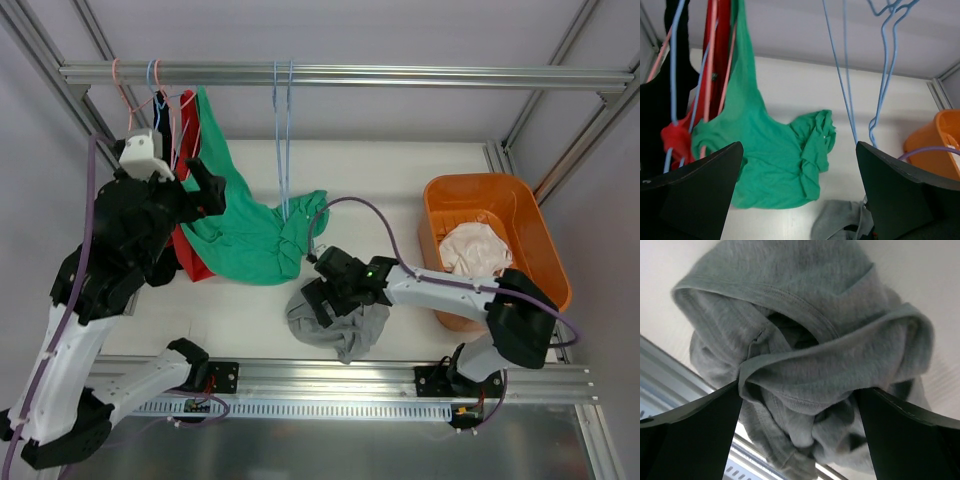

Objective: Remove the tank top from the hanger

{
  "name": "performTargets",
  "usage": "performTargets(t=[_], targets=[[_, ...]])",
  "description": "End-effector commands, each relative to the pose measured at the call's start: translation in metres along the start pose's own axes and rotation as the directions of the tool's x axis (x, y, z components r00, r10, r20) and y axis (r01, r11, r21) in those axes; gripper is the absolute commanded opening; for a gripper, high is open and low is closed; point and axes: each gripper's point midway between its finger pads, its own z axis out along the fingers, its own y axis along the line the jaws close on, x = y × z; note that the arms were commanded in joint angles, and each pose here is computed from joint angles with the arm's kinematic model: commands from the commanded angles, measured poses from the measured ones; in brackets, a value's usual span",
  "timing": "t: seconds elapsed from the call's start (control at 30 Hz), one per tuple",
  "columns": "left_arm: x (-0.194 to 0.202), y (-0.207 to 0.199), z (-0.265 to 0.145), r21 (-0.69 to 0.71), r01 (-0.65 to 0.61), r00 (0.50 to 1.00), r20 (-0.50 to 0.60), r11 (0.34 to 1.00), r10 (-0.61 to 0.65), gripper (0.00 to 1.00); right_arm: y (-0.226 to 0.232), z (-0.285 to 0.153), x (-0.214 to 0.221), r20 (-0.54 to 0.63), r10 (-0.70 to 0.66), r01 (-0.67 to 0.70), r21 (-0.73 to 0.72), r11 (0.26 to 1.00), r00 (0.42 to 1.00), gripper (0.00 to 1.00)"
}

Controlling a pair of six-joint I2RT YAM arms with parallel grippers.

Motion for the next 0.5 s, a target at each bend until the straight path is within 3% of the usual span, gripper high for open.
performTargets(t=[0.0, 0.13, 0.17, 0.2, 0.27, 0.3, 0.37, 0.4, 0.47], targets=[[0.024, 0.031, -0.011, -0.102, -0.02, 1.0, -0.009, 0.995, 0.019, 0.99, 0.006, 0.018, 0.002, -0.027, -0.004, 0.005, 0.043, 0.999, 1.0, 0.99], [0.04, 0.041, -0.031, -0.078, -0.026, 1.0, -0.012, 0.997, 0.025, 0.99, -0.003, 0.045, 0.015, -0.044, -0.024, 0.031, 0.146, 0.989, 0.999, 0.99], [0.05, 0.045, -0.031, -0.085, -0.043, 0.999, -0.031, 0.995, 0.041, 0.99, -0.002, 0.052, 0.019, -0.042, -0.028, 0.034, 0.142, 0.989, 0.999, 0.94], [0.055, 0.048, -0.032, -0.089, -0.049, 0.998, -0.036, 0.995, 0.046, 0.99, 0.002, 0.055, 0.021, -0.04, -0.023, 0.028, 0.118, 0.993, 0.999, 0.77], [0.067, 0.058, -0.034, -0.114, -0.067, 0.997, -0.042, 0.991, 0.062, 0.99, 0.005, 0.058, 0.018, -0.011, -0.005, 0.006, 0.097, 0.995, 1.0, 0.52], [0.071, 0.061, -0.035, -0.124, -0.072, 0.997, -0.044, 0.99, 0.067, 0.99, 0.004, 0.055, 0.019, 0.002, 0.003, -0.003, 0.098, 0.995, 1.0, 0.31], [0.083, 0.066, -0.036, -0.13, -0.086, 0.995, -0.058, 0.988, 0.079, 0.99, 0.004, 0.048, 0.013, 0.04, 0.01, -0.014, 0.092, 0.996, 0.999, 0.14], [0.088, 0.066, -0.036, -0.122, -0.089, 0.995, -0.065, 0.989, 0.082, 0.99, 0.003, 0.035, 0.002, 0.096, 0.013, -0.022, 0.093, 0.995, 0.995, 0.0], [0.101, 0.071, -0.037, -0.126, -0.096, 0.993, -0.076, 0.987, 0.087, 0.99, 0.001, 0.021, -0.006, 0.146, 0.014, -0.028, 0.093, 0.995, 0.989, 0.0]])
